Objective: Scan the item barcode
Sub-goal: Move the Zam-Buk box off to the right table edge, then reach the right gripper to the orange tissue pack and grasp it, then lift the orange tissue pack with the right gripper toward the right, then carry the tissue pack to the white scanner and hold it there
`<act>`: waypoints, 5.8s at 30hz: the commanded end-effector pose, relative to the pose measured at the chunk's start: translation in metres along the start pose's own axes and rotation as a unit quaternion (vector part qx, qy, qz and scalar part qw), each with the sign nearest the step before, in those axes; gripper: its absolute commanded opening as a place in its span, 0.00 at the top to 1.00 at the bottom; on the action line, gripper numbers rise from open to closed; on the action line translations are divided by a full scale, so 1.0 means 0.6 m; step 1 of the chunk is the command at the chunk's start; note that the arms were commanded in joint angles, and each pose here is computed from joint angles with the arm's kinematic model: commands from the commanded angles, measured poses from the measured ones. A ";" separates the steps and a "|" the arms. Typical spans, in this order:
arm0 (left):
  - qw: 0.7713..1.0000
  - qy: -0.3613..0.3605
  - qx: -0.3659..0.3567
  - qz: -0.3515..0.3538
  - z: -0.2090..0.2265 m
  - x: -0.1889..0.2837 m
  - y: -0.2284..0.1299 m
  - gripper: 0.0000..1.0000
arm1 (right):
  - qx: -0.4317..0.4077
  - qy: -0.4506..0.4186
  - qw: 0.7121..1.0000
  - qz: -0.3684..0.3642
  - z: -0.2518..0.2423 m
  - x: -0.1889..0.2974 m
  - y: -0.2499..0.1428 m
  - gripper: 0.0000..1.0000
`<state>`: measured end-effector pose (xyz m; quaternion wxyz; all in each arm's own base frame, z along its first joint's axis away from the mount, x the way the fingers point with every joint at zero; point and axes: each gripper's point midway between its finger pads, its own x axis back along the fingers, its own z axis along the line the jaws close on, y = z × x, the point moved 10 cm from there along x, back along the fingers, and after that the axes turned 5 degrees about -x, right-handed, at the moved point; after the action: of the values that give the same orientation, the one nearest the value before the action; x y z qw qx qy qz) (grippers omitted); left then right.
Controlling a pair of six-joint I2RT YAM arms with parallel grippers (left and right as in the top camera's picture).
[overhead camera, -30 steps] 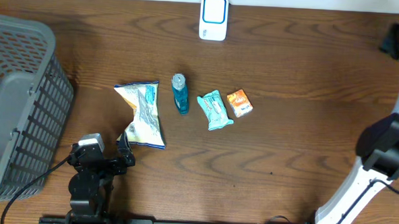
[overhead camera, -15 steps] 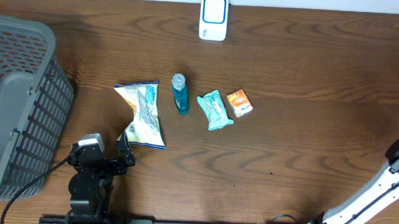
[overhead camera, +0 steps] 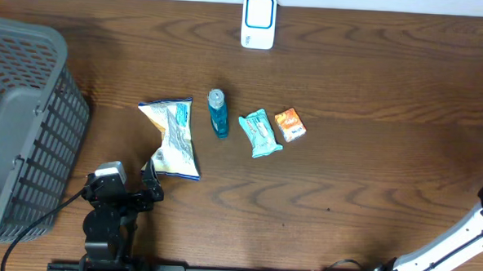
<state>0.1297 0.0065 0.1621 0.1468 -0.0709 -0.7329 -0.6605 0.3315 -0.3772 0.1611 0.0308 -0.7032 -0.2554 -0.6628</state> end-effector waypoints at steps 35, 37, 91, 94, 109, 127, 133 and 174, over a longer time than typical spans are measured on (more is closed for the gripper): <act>1.000 0.002 0.006 -0.002 0.001 0.000 0.000 0.03 | 0.310 0.289 0.899 0.113 0.329 0.438 -0.418 0.01; 1.000 0.002 0.006 -0.002 0.001 0.000 0.000 0.02 | 0.306 0.265 0.902 0.147 0.348 0.418 -0.459 0.01; 1.000 0.002 0.006 -0.002 0.001 0.000 0.000 0.02 | 0.401 0.264 0.706 0.520 0.165 0.303 -0.650 0.99; 1.000 0.002 0.006 -0.002 0.001 0.000 0.000 0.02 | 0.409 0.251 0.705 0.521 0.159 0.303 -0.660 0.99; 1.000 0.002 0.006 -0.002 0.001 0.000 0.000 0.02 | 0.436 0.196 0.693 0.539 0.159 0.316 -0.723 0.99; 1.000 0.002 0.006 -0.002 0.001 0.000 0.000 0.02 | 0.483 0.177 0.670 0.535 0.155 0.335 -0.772 0.99; 1.000 0.002 0.006 -0.002 0.001 0.000 0.000 0.02 | 0.539 0.297 0.635 0.467 0.170 0.354 -0.767 0.99; 1.000 0.002 0.006 -0.002 0.001 0.000 0.000 0.02 | 0.560 0.578 0.500 -0.321 0.439 0.479 -0.654 0.99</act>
<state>0.1298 0.0065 0.1620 0.1470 -0.0711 -0.7328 -0.6605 0.3945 0.1465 0.3081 0.3472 0.1229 -0.7036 -0.6078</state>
